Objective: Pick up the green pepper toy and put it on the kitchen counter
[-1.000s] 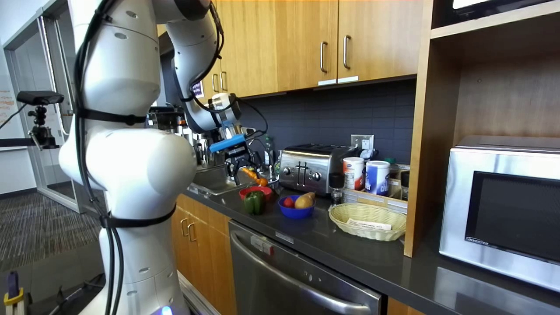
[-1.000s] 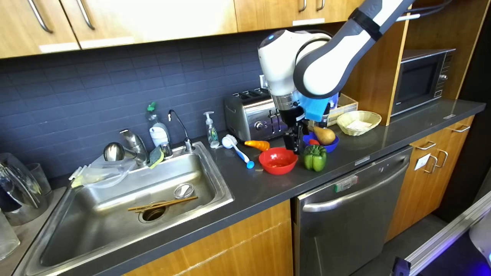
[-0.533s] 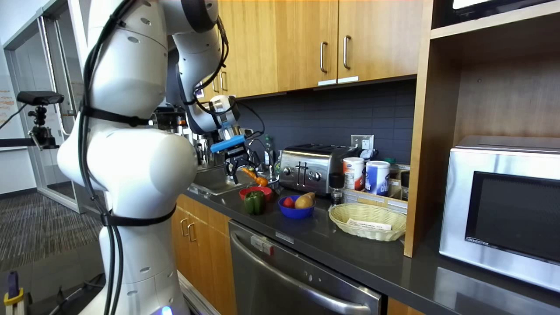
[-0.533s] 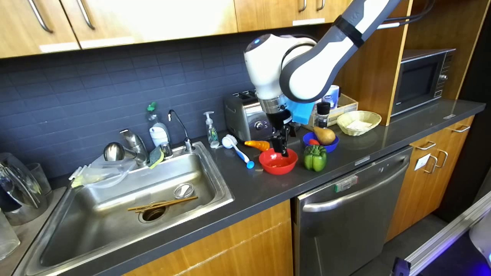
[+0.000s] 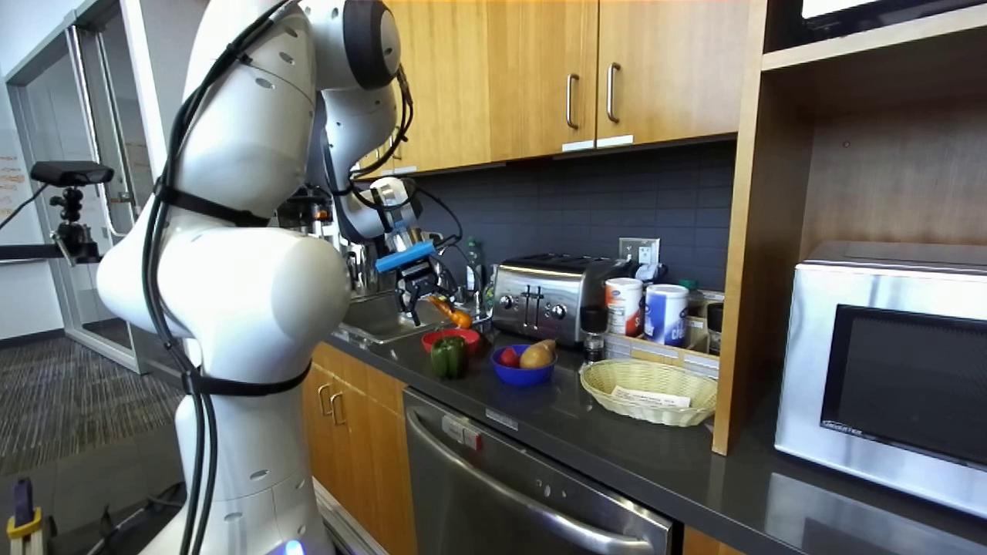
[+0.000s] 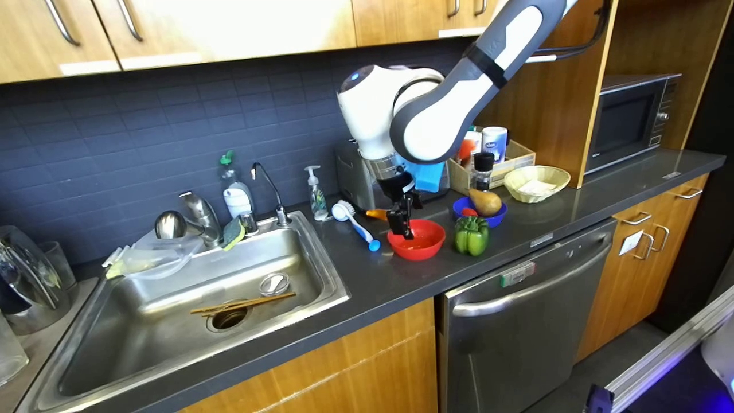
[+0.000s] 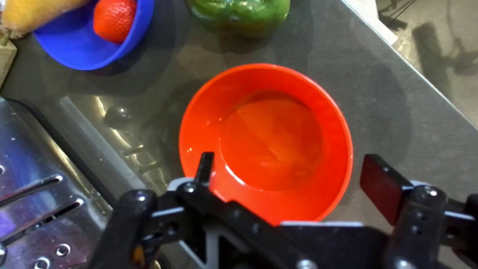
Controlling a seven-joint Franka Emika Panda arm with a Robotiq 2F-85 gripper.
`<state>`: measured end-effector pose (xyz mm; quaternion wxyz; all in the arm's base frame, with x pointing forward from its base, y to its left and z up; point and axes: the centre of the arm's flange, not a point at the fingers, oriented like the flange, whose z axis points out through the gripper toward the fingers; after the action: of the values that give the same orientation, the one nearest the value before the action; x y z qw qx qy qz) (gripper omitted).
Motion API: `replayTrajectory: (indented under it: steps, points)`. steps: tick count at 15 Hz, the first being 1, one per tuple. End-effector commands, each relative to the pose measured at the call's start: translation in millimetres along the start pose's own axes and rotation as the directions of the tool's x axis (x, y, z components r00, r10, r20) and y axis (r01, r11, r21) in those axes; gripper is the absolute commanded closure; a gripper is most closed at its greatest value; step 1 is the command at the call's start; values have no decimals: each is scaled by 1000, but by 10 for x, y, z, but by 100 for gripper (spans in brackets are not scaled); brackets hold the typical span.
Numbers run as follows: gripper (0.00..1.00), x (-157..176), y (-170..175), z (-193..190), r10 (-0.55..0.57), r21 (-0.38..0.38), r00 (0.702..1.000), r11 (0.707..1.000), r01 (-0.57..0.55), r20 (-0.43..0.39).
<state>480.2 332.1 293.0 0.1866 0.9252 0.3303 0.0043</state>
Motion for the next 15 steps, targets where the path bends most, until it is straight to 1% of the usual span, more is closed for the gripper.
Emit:
replayTrajectory:
  steps: [1, 7, 15]
  points:
    - [0, 231, -22, -94, -56, -38, 998, 998, 56, 2]
    - [0, 423, -44, -205, -114, -64, 993, 992, 113, -11]
    - [0, 704, 85, -103, -141, -93, 990, 986, 141, 1]
